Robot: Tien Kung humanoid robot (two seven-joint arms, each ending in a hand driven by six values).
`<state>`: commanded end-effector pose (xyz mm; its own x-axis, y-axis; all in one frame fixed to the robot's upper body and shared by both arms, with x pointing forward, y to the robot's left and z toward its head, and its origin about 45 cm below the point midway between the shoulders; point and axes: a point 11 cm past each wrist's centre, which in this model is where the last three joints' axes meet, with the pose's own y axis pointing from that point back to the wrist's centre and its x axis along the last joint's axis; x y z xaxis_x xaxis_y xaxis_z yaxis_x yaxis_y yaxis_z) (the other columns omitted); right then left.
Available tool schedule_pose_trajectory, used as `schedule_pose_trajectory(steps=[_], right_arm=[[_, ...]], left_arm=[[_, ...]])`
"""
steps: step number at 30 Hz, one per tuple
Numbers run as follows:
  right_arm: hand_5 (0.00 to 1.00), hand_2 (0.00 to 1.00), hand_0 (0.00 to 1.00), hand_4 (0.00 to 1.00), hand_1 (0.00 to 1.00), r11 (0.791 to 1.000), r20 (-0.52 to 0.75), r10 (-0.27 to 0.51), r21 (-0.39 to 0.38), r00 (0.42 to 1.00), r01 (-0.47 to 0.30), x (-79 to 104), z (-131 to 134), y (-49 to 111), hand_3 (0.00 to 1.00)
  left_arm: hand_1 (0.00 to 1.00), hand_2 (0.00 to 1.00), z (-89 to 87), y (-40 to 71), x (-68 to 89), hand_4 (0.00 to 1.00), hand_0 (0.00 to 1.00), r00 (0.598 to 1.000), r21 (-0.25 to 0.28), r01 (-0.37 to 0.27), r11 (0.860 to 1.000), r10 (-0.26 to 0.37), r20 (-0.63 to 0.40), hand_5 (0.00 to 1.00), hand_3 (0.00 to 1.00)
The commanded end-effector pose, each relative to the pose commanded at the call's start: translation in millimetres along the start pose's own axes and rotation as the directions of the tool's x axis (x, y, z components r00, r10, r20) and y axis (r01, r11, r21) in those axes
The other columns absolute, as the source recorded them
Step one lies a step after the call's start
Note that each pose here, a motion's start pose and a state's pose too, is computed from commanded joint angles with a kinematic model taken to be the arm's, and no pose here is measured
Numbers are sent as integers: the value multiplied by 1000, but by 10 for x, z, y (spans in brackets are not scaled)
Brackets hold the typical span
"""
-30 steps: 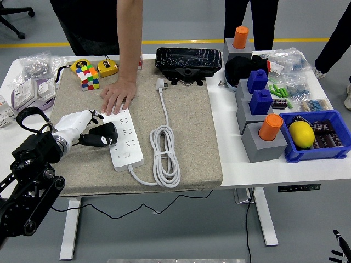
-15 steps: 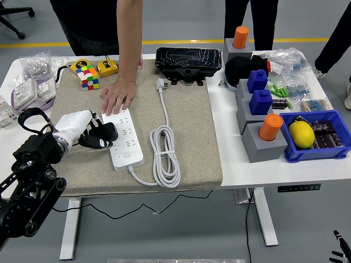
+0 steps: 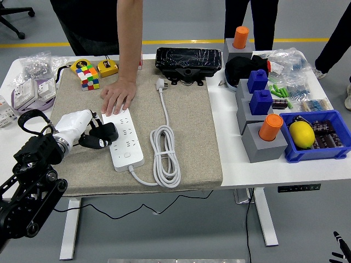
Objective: Pick up the plug,place it near the board,insert it into the board,press the button
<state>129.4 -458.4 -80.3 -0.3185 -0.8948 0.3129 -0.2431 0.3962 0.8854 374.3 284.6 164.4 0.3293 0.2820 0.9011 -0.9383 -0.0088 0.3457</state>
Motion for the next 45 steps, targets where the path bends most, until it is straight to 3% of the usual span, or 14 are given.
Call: schedule_pose_trajectory(steps=[28,37,38,43,44,45], right_arm=[[998,728,805,998,748,1000,6,-3,7,1000,3,-25,-36,1,766],[998,728,805,998,748,1000,4,-3,4,1000,3,-25,-20,1,766],[998,728,805,998,748,1000,4,-3,3,1000,3,-25,-17,1,766],[998,728,805,998,748,1000,5,-1,2,1000,1,-17,-8,1,766],[998,728,806,998,748,1000,5,0,1,1000,0,-15,-7,1,766],[998,728,806,998,748,1000,6,0,1,1000,0,-14,-6,0,766]], left_arm=[[181,368,-11,26,157,894,254,996,-19,-40,999,38,-86,342,488],[191,393,4,39,64,869,264,996,-41,40,998,-43,-77,351,494],[280,468,6,40,56,942,297,996,-44,47,998,-50,-75,345,515],[280,468,-1,41,36,942,297,995,-49,71,996,-74,-61,345,515],[434,522,-5,42,33,998,335,995,-49,75,996,-78,-59,419,573],[434,522,-8,42,32,998,335,995,-50,77,996,-80,-59,419,573]])
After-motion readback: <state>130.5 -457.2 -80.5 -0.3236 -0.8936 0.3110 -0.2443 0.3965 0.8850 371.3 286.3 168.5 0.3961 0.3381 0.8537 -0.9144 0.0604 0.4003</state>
